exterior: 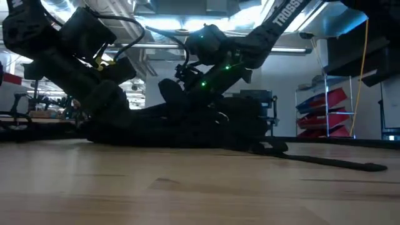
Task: Unpack backpack
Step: Put the pink cellphone into the black bag, then close the black bag
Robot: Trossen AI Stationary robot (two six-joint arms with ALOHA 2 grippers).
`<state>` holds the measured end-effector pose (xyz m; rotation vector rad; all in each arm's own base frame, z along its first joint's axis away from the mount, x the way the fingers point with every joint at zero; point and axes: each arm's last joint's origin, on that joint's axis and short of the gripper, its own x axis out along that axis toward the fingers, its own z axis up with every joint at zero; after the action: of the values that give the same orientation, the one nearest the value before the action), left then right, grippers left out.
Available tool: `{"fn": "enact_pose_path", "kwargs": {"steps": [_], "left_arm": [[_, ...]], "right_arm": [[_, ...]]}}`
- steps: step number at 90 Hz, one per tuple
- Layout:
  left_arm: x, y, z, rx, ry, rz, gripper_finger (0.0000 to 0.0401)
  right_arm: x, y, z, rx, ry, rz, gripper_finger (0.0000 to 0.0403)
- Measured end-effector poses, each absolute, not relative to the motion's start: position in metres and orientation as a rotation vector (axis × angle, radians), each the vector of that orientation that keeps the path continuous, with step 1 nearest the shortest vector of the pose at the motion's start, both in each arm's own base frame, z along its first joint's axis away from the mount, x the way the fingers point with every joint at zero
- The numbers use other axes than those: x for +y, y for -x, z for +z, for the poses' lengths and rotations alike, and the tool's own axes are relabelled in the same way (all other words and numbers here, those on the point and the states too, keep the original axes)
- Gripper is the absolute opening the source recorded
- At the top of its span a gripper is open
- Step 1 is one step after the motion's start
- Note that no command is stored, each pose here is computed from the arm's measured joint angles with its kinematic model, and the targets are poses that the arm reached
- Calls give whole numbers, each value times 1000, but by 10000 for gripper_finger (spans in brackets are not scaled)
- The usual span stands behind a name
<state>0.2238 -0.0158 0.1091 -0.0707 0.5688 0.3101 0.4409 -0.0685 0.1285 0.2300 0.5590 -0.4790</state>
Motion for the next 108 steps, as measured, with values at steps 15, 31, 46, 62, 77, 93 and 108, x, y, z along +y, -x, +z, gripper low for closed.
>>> {"fn": "enact_pose_path", "kwargs": {"steps": [15,31,46,62,77,93,108], "left_arm": [[-16,-224,109,569,71,309,280],[-16,-224,109,569,71,309,280],[-16,-224,109,568,71,309,280],[-16,-224,109,571,77,303,280],[-18,-224,108,585,102,254,280],[-27,-222,110,585,104,204,280],[-29,-217,120,570,69,231,280]], "right_arm": [[-73,-439,129,543,-184,-602,0],[-80,-437,129,533,-161,-694,0],[-86,-434,130,501,-145,-835,0],[-89,-429,129,483,-118,-991,0],[-81,-425,139,572,-151,-861,0],[-47,-417,166,651,-120,-725,0],[-15,-409,189,655,14,-731,0]]}}
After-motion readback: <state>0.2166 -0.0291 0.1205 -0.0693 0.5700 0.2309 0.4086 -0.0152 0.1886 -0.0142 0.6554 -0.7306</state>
